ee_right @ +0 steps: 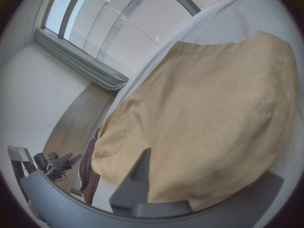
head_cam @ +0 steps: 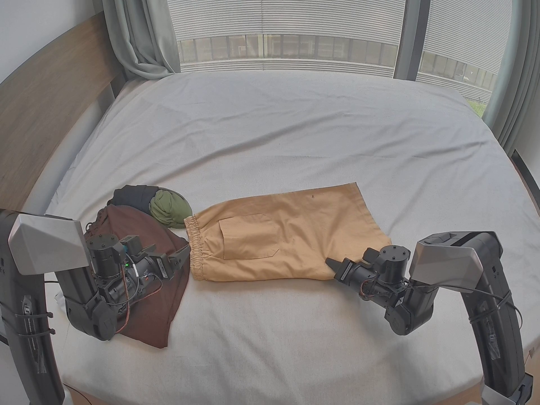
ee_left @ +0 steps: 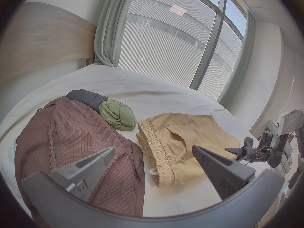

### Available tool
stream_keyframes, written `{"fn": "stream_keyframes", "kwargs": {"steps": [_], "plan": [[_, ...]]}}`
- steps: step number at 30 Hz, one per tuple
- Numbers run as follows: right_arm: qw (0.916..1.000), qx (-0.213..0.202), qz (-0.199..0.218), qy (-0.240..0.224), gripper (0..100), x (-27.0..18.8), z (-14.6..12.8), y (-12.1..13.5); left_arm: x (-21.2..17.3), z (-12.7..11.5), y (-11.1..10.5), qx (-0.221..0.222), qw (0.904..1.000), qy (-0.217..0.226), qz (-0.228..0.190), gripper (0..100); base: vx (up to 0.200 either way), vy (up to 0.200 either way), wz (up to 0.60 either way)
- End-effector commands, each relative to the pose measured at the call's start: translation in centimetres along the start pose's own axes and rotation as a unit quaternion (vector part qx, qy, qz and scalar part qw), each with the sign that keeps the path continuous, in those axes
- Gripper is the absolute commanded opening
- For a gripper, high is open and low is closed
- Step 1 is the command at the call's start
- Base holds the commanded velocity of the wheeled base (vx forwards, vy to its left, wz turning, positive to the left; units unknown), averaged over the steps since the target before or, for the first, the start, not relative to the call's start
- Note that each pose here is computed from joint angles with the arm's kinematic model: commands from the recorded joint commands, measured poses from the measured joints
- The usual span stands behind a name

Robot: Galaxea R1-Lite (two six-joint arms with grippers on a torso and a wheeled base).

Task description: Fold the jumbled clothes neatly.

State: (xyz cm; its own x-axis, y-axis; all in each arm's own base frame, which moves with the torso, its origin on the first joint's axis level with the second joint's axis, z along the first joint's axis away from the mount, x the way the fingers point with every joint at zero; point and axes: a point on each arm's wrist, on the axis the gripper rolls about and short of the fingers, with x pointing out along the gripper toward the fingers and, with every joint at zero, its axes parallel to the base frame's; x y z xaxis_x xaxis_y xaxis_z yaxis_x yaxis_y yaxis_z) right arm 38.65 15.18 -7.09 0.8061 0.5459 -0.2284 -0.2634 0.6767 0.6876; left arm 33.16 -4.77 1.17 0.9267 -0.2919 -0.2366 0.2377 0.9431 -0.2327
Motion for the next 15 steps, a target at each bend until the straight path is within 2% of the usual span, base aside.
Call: {"fn": "stream_keyframes", "kwargs": {"steps": [1, 6, 15], "plan": [[0.9999, -0.012, -0.008, 0.006, 0, -1.9, 0.5, 1.1, 0.1, -0.2, 0.0, -0.001, 1.0, 0.003, 0.0, 100, 0.0, 0.0, 0.0], [0.9994, -0.019, -0.029, 0.002, 0, -3.8, 0.0, 1.4, 0.1, -0.3, 0.1, -0.003, 1.0, 0.005, 0.0, 100, 0.0, 0.0, 0.0], [0.9951, -0.036, -0.077, 0.051, 0, -7.8, -1.3, 1.6, 0.1, -0.3, 0.1, -0.003, 1.0, 0.005, 0.0, 100, 0.0, 0.0, 0.0]]}}
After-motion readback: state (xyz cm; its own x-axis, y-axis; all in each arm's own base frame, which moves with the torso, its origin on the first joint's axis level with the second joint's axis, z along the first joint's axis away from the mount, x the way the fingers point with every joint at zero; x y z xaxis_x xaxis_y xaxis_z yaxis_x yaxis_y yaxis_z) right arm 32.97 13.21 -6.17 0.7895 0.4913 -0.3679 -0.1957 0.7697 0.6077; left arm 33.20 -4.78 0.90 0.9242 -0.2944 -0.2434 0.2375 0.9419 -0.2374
